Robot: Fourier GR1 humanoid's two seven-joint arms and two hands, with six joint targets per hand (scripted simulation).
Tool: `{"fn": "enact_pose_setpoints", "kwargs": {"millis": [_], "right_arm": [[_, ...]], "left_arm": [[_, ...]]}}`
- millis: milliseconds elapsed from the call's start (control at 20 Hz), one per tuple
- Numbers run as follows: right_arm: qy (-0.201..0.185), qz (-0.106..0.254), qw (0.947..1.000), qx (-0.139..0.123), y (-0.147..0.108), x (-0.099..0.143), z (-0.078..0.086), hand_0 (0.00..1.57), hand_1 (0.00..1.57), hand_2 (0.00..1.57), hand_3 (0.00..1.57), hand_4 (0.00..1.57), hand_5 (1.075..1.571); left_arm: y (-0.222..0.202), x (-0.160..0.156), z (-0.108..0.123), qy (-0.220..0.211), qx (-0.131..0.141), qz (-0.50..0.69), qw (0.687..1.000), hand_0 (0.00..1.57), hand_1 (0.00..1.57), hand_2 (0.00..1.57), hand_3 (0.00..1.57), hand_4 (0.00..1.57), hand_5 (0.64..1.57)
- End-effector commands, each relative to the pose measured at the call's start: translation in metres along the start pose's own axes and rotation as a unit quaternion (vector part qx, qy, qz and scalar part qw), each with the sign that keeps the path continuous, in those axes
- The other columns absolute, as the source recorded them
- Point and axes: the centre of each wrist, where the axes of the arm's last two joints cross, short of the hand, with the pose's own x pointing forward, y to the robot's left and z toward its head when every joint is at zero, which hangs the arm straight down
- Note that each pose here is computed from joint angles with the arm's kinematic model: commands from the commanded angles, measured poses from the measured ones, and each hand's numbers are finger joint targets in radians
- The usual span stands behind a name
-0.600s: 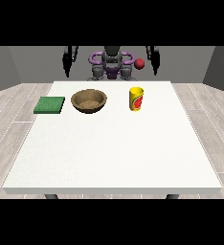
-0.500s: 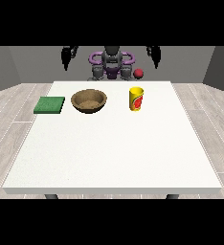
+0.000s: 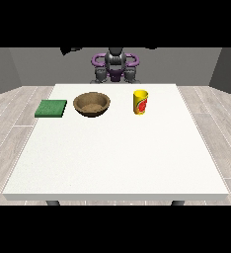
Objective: Pick the cup and pour the ball into the bowl, then pick the bowl and place it on the pad
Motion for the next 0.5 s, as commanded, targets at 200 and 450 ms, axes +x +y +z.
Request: {"fn": "enact_pose_setpoints", "kwargs": {"millis": [200,450], "right_arm": [[-0.062,-0.014,0.998,0.0,-0.002,0.002,-0.006,0.0,0.0,0.0,0.0,0.0,1.564],[-0.123,-0.033,0.9913,0.034,0.001,0.02,-0.042,0.0,0.0,0.0,0.0,0.0,1.563]], "left_arm": [[-0.008,0.029,-0.003,-0.09,-0.02,-0.017,0.996,0.0,0.0,0.0,0.0,0.0,1.467],[-0.007,0.036,-0.046,-0.149,-0.013,-0.05,0.988,0.0,0.0,0.0,0.0,0.0,1.376]]}}
